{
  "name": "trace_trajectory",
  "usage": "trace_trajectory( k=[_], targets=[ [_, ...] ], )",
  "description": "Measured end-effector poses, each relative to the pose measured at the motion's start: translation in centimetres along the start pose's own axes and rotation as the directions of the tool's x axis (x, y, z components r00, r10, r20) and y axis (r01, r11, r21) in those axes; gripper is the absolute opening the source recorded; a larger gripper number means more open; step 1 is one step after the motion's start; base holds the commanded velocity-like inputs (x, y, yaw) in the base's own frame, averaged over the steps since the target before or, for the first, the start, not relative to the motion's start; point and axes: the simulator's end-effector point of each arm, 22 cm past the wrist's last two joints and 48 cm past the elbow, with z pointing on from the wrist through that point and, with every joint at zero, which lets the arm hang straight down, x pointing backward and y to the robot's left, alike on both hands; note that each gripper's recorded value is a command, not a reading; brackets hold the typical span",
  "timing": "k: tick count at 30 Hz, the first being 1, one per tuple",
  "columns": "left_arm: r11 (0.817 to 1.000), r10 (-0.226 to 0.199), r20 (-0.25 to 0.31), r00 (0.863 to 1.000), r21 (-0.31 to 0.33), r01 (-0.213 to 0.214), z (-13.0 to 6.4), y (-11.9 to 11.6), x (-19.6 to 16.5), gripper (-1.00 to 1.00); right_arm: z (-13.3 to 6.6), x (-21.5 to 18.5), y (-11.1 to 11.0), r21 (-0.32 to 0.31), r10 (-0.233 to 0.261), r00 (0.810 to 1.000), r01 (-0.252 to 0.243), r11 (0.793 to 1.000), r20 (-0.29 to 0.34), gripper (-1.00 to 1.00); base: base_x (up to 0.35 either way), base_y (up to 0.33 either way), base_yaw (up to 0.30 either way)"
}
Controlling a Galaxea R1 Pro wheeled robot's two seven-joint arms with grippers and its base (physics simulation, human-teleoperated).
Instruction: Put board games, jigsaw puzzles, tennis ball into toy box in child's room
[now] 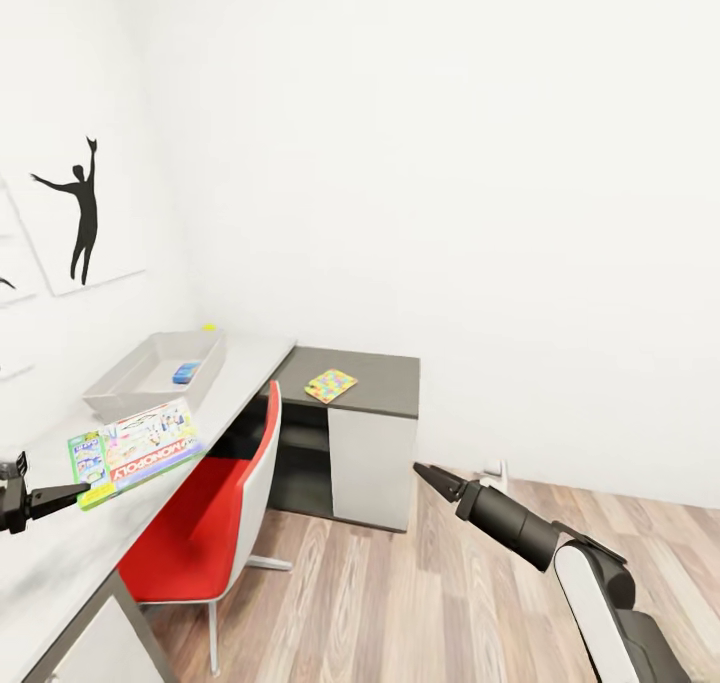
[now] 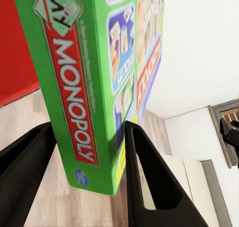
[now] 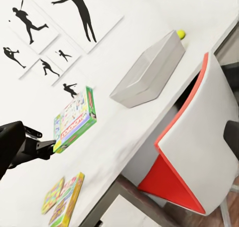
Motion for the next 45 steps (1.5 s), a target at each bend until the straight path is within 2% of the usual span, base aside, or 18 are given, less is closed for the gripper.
trace_trajectory(
  k=[23,33,45],
  targets=[
    [1.000,-0.010,-0.008,1.000,0.006,0.010,0.8,0.3,0.5,-1.00,0.1,0.3,-0.4,0.004,0.007,1.000,-0.007,1.000,-0.006,1.00,0.320,-0.132,0.282],
    [1.000,-0.013,-0.010,1.000,0.004,0.013,0.7,0.1,0.3,-1.00,0.1,0.2,-0.2,0.008,0.011,1.000,-0.011,1.000,-0.007,1.00,0.047,-0.047,0.273],
    [1.000,-0.011,-0.012,1.000,0.005,0.011,0.2,-1.0,0.0,-1.00,-0.2,-0.4,0.2,0.020,0.016,1.000,-0.016,1.000,-0.008,1.00,0.001,-0.001,0.037]
  ],
)
